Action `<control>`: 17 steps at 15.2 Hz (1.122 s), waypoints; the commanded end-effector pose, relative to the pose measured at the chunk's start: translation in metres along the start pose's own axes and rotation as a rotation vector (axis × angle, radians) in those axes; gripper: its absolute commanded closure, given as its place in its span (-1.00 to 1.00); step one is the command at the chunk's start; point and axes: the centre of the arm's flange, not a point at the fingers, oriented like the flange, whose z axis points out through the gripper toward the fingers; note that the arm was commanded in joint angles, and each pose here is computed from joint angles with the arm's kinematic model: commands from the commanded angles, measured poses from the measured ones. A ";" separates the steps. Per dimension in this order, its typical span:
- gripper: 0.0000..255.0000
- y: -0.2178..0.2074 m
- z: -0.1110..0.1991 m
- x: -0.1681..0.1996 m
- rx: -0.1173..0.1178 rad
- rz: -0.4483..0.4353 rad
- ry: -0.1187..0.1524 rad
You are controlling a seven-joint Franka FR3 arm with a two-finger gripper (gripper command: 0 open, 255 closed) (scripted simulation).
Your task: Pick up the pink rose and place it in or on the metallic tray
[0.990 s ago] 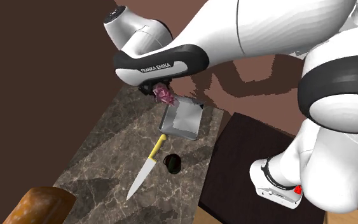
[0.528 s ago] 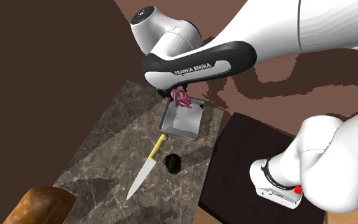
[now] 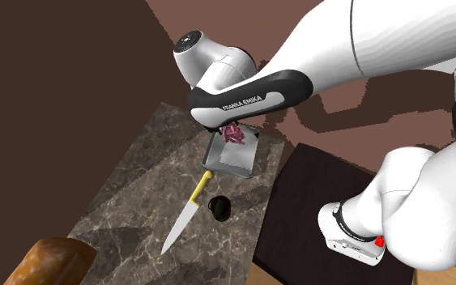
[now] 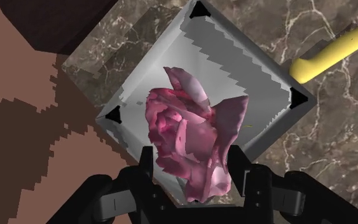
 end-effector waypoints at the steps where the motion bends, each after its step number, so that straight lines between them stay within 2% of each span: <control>1: 1.00 -0.002 0.009 0.002 0.000 0.000 0.001; 8: 1.00 -0.011 0.045 0.006 0.000 0.000 0.001; 16: 1.00 -0.011 0.045 0.006 0.000 0.000 0.001; 17: -1.00 -0.011 0.045 0.006 0.000 0.000 0.001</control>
